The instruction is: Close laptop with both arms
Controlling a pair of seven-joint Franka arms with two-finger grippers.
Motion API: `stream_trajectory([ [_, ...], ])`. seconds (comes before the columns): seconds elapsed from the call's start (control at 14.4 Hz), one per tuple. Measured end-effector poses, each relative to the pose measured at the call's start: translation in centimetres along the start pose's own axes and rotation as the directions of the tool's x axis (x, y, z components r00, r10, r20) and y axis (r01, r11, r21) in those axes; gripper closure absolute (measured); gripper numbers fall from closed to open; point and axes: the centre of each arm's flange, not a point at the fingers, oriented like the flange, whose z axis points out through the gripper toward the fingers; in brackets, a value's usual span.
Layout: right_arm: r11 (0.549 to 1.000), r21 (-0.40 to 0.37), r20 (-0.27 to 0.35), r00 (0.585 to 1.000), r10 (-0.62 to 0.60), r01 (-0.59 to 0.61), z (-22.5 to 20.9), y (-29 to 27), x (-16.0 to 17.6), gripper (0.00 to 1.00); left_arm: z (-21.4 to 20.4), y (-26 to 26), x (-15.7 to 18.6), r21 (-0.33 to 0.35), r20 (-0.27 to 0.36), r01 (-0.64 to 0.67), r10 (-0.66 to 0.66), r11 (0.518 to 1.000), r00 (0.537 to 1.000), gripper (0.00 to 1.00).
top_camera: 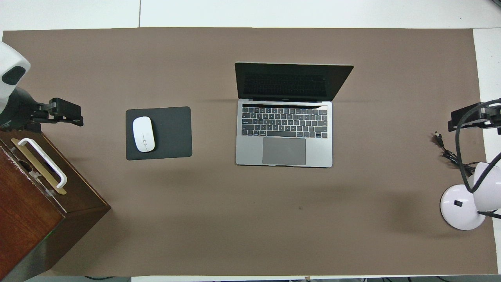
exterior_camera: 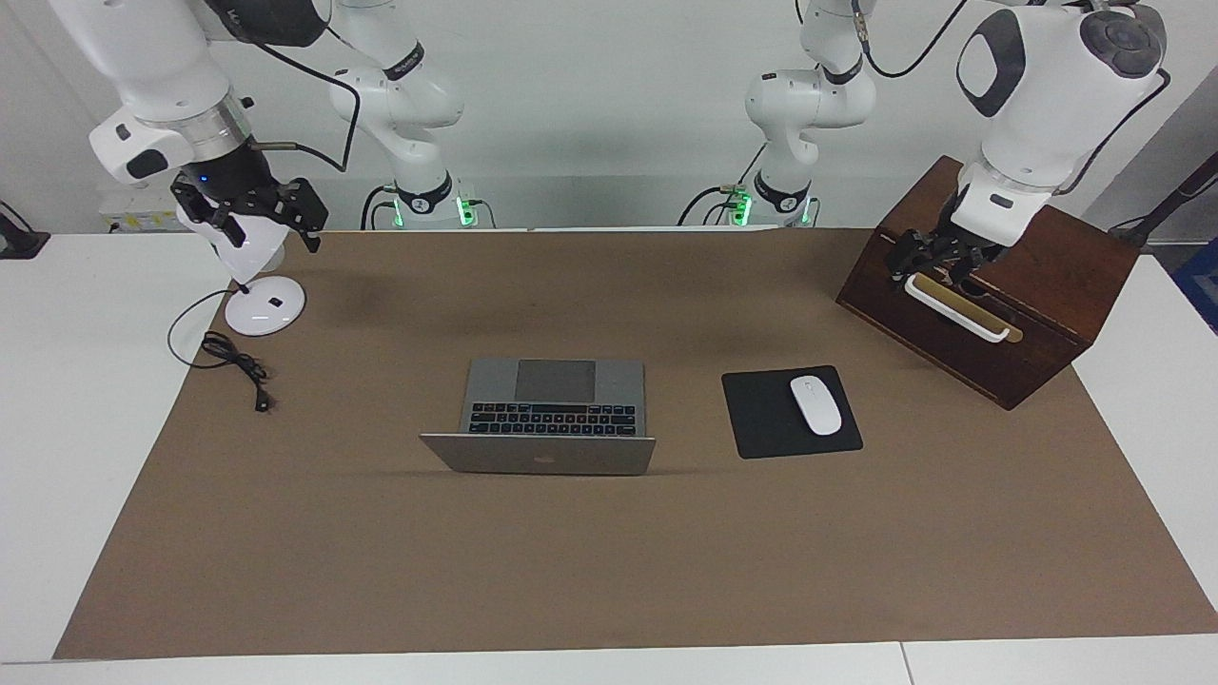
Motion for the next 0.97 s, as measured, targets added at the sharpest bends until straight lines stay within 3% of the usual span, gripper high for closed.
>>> stream_trajectory([
  [0.76,1.000,0.000,0.000,1.000,0.001,-0.001,0.00,0.02,0.00,0.00,0.38,-0.19,-0.21,0.005,0.027,0.030,-0.030,1.000,0.999,0.00],
  [0.83,1.000,0.000,0.000,1.000,0.001,-0.001,0.00,0.02,0.00,0.00,0.39,-0.18,-0.21,0.005,0.027,0.038,-0.038,0.999,0.999,0.07],
  [0.97,1.000,0.000,-0.003,1.000,0.001,-0.001,-0.02,0.02,0.05,0.00,0.39,-0.04,-0.24,0.006,0.027,0.056,-0.056,0.998,0.998,0.35],
])
